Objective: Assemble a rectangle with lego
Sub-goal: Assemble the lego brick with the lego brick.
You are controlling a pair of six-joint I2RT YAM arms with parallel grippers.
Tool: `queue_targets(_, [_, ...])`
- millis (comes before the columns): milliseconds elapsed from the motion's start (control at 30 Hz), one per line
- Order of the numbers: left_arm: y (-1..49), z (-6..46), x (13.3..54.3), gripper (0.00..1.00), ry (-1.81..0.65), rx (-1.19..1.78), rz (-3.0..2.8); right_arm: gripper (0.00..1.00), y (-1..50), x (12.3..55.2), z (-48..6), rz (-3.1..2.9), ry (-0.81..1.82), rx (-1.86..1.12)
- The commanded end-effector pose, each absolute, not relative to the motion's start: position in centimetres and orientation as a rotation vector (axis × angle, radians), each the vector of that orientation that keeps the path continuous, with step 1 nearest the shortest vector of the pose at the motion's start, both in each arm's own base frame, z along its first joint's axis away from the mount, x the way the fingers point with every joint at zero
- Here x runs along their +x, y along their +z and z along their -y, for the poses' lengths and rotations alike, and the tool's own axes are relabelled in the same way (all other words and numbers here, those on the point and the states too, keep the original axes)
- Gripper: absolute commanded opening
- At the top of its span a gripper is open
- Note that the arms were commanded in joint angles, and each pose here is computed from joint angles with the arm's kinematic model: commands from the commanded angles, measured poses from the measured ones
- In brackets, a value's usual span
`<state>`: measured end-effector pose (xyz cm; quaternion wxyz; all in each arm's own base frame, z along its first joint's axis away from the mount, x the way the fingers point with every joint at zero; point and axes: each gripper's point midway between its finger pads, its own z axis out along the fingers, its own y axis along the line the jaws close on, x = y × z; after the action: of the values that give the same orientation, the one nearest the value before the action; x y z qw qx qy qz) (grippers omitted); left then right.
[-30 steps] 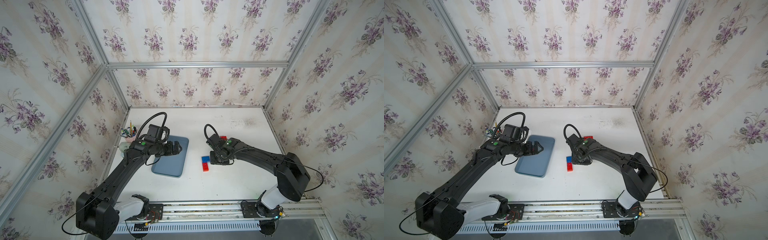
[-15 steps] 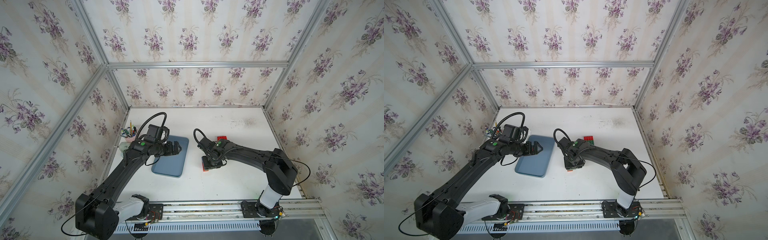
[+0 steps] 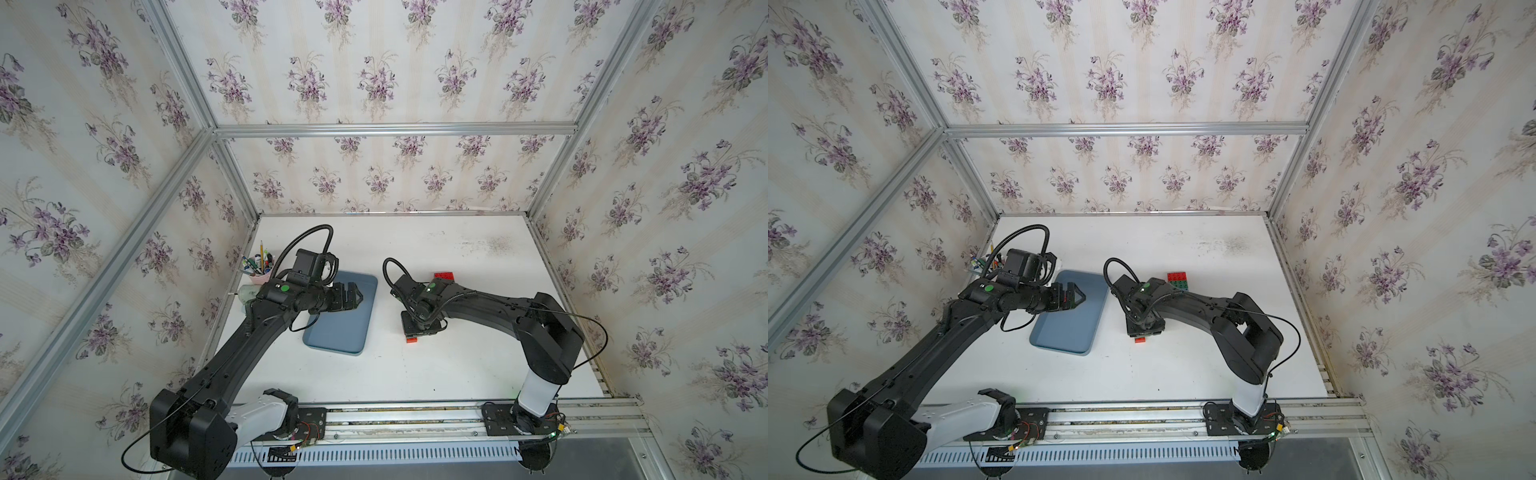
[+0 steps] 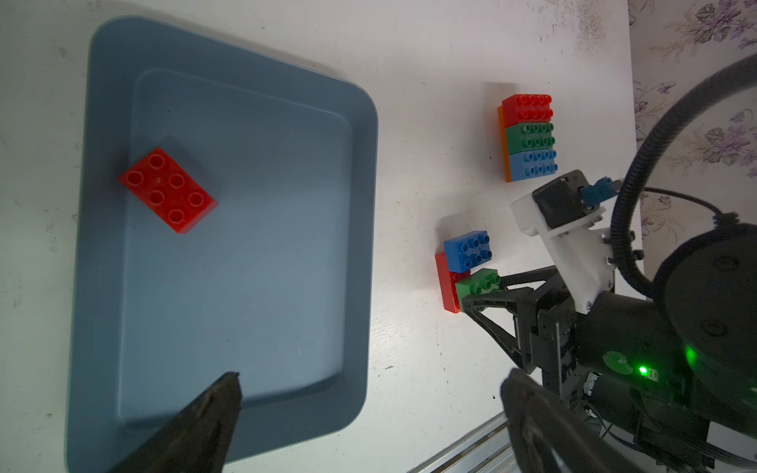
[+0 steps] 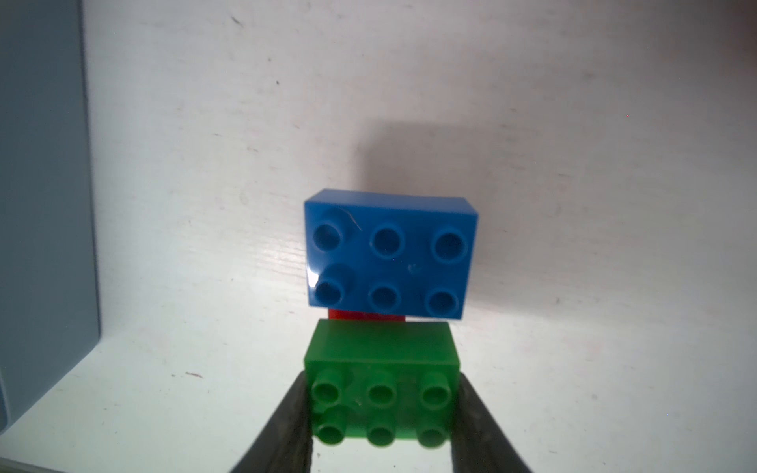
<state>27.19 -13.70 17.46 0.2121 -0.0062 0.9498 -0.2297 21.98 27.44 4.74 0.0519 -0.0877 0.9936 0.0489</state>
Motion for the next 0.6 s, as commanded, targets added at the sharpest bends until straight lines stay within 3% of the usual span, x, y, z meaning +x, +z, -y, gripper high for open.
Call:
queue_targets(0, [17.59,13.57,27.11,1.00,-0.626,-0.002,-2.636,0.38,4.65,22.43,-27.50,-3.009,0.133,-0.253])
queue_targets(567, [17.42,13.57,27.16,1.00,-0.625,-0.005,-2.643,0.38,4.28,23.04,-27.34,-2.999,0.087,-0.260])
